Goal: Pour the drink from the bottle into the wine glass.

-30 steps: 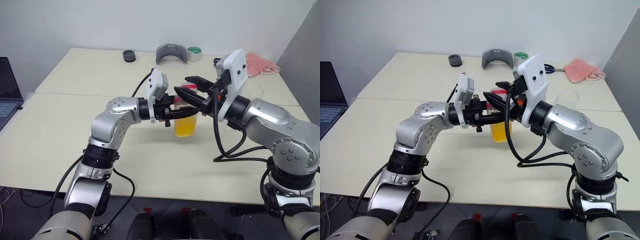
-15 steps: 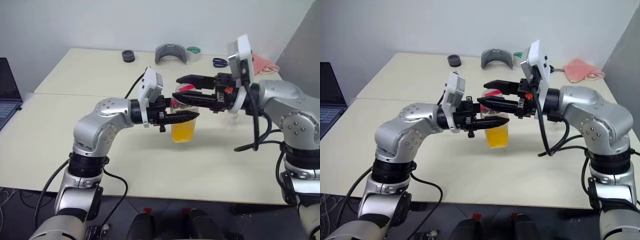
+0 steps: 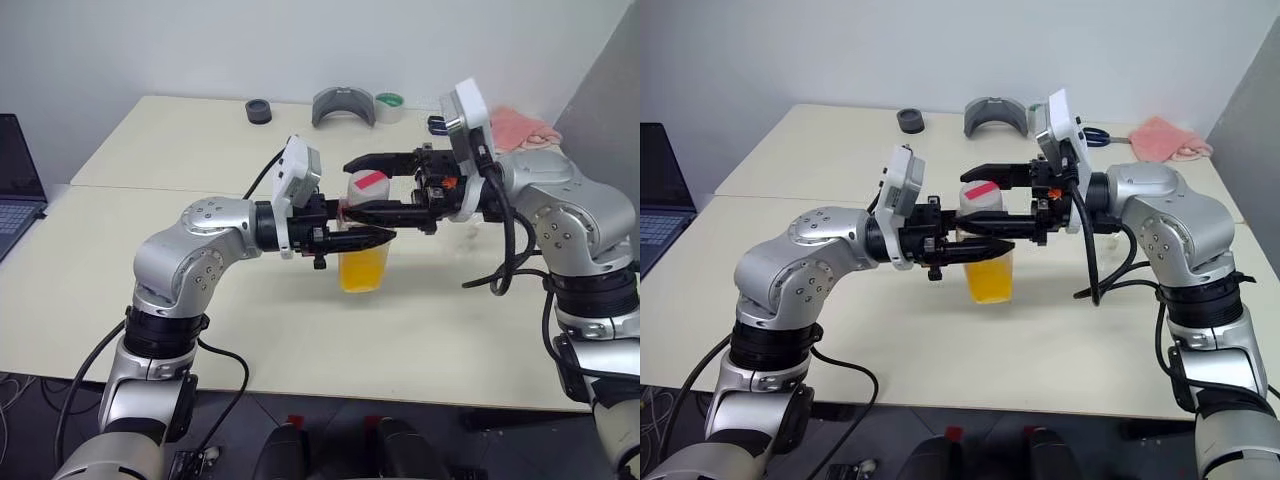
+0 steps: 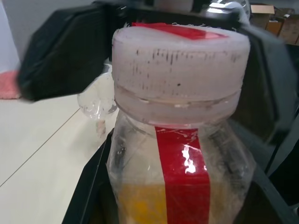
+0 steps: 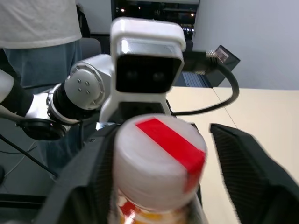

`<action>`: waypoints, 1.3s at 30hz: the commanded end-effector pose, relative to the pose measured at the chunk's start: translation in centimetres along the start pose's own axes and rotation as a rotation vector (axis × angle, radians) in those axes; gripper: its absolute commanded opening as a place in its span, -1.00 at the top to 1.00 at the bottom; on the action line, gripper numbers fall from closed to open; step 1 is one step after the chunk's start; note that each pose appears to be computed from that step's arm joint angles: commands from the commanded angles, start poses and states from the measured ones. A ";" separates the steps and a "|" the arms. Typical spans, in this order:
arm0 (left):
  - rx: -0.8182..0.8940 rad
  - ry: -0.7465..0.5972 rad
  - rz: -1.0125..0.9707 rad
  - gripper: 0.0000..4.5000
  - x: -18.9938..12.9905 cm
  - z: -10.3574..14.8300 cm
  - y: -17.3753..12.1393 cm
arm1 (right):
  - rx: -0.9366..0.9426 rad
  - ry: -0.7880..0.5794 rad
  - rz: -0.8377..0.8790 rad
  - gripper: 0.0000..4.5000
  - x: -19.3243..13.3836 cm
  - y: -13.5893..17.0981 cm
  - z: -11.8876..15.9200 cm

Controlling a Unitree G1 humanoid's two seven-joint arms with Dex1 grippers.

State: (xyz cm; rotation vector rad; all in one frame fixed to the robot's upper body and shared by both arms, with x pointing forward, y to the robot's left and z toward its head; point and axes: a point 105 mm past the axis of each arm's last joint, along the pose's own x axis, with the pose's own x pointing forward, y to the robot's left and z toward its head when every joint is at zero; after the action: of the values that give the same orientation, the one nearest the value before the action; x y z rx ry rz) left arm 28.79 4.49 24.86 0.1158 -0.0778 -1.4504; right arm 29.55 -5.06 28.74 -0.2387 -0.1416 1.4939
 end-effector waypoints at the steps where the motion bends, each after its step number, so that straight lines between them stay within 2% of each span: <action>1: 0.070 -0.044 -0.017 0.18 -0.3 1.6 -0.4 | -0.020 0.009 -0.049 -0.99 -1.4 0.1 0.7; 8: 0.075 -0.055 0.027 0.18 0.0 1.2 1.2 | 0.003 0.014 -0.203 -0.99 -2.4 0.7 1.1; 17: 0.083 -0.060 0.048 0.18 0.7 0.5 2.8 | 0.044 -0.057 -0.473 -0.99 -0.4 1.4 1.5; 26: 0.092 -0.061 0.016 0.18 1.3 0.6 3.1 | 0.065 -0.073 -0.608 -0.99 -0.2 0.6 1.5; 29: 0.091 -0.054 0.010 0.18 1.2 0.4 2.9 | 0.062 -0.084 -0.622 -0.73 -0.3 0.4 1.8; 34: 0.090 -0.052 0.018 0.18 1.0 0.4 2.9 | 0.061 -0.099 -0.617 0.07 -0.2 0.3 2.1; 35: 0.090 -0.051 0.021 0.18 0.9 0.3 2.9 | 0.063 -0.104 -0.614 0.17 -0.2 0.4 2.2; 39: 0.090 -0.049 0.026 0.18 0.8 0.2 2.8 | 0.065 -0.117 -0.601 0.16 -0.1 0.3 2.5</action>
State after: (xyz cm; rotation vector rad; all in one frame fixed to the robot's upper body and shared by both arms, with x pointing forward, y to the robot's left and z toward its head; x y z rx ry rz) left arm 32.41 3.99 24.13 0.1241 -0.1209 -1.4101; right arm 29.08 -4.58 28.89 -0.0561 -0.1382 0.9187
